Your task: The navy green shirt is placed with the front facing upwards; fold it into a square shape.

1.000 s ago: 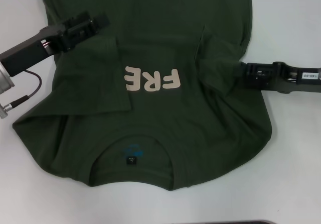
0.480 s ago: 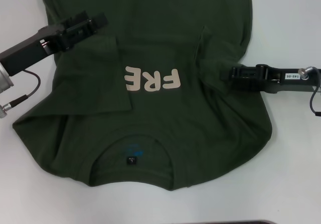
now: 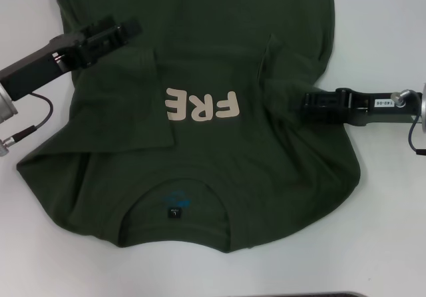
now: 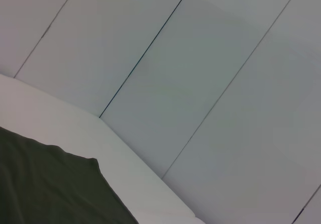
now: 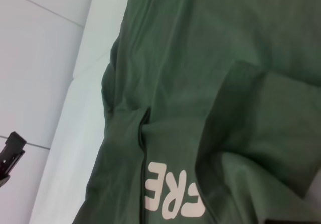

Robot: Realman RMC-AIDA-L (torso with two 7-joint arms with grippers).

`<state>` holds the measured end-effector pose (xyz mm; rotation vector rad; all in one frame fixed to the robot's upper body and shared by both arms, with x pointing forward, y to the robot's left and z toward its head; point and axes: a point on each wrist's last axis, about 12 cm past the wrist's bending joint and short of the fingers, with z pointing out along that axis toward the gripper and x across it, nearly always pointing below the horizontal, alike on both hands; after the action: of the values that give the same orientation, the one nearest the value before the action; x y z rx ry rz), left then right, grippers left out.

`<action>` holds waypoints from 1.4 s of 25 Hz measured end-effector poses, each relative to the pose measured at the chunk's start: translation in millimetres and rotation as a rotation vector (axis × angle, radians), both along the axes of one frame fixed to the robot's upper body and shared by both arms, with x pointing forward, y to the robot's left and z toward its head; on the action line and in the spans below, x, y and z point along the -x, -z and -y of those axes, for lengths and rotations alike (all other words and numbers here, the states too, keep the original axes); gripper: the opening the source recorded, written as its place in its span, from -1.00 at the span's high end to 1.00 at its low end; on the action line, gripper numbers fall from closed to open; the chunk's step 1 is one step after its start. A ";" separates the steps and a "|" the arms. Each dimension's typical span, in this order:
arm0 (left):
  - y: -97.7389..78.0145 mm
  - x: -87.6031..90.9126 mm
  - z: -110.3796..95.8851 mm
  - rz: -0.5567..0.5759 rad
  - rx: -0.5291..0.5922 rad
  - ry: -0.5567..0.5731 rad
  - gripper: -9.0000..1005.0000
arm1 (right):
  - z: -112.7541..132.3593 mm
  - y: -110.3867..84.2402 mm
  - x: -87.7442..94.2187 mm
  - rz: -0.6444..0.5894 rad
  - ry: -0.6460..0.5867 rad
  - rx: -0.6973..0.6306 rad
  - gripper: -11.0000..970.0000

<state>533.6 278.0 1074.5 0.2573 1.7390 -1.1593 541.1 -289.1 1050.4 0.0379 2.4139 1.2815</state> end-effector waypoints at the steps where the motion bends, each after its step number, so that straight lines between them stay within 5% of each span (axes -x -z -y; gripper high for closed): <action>1: -0.1 -0.1 0.1 0.000 0.000 0.000 -0.74 | 1.3 -0.2 0.1 0.000 0.002 0.002 -0.45; 31: -0.1 -3.8 -0.7 -0.002 -0.013 -0.017 -0.74 | -12.6 -0.4 -10.8 -0.018 0.004 0.027 -0.45; 35: -0.2 -3.9 -0.9 -0.002 -0.013 -0.017 -0.74 | -13.8 -0.1 -11.1 -0.021 0.003 0.026 -0.09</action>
<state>537.5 278.9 1074.7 0.2490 1.7478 -1.1364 552.1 -275.4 1050.5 0.0481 2.4464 1.2538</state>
